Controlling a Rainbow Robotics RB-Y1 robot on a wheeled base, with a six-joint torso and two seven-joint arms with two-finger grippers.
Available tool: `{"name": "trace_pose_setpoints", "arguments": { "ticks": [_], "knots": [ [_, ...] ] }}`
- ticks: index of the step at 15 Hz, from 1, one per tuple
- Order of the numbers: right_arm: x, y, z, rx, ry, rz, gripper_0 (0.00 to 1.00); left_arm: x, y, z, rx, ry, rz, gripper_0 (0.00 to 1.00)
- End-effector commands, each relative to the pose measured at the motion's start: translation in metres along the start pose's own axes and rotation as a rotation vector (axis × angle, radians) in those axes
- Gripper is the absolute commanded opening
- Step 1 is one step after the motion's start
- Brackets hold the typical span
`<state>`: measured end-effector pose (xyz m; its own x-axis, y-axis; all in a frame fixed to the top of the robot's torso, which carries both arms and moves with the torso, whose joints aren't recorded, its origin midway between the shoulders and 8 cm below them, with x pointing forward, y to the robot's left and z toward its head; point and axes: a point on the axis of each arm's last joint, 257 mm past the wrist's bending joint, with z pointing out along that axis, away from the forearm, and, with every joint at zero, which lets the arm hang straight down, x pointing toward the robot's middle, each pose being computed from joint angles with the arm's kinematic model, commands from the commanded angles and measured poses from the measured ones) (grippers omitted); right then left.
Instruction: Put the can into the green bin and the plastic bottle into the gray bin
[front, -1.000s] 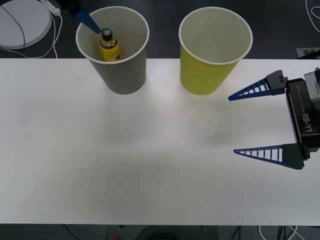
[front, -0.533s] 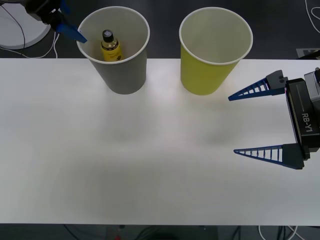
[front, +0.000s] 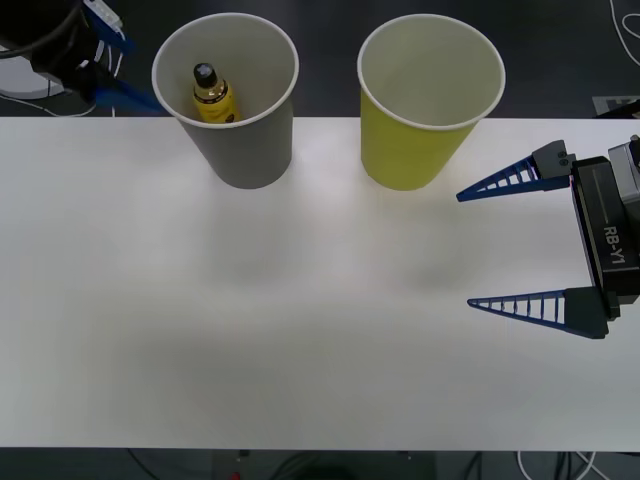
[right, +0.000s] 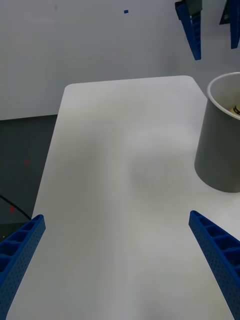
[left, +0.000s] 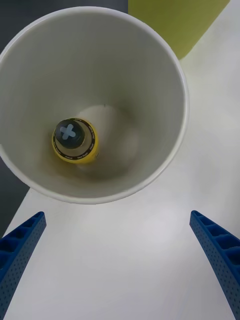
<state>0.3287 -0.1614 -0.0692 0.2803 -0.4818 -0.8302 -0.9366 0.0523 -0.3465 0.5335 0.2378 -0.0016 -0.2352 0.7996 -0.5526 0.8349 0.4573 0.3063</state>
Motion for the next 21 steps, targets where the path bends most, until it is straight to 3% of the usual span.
{"name": "trace_pose_setpoints", "arguments": {
  "ticks": [1, 7, 12, 18, 21],
  "knots": [
    [0.000, 0.000, 0.000, 0.000, 0.000, 0.000, 1.00, 0.011, -0.010, 0.001, 0.000, -0.031, 0.003, 1.00],
    [0.000, 0.000, 0.000, 0.000, 0.000, 0.000, 1.00, 0.035, -0.023, 0.011, -0.037, -0.096, 0.012, 1.00],
    [0.000, 0.000, 0.000, 0.000, 0.000, 0.000, 1.00, 0.050, -0.052, 0.010, -0.006, -0.125, 0.041, 1.00],
    [0.000, 0.000, 0.000, 0.000, 0.000, 0.000, 1.00, 0.073, -0.086, 0.012, 0.063, -0.170, 0.125, 1.00],
    [0.000, 0.000, 0.000, 0.000, 0.000, 0.000, 1.00, 0.082, -0.103, 0.011, 0.068, -0.165, 0.183, 1.00]
  ]
}}
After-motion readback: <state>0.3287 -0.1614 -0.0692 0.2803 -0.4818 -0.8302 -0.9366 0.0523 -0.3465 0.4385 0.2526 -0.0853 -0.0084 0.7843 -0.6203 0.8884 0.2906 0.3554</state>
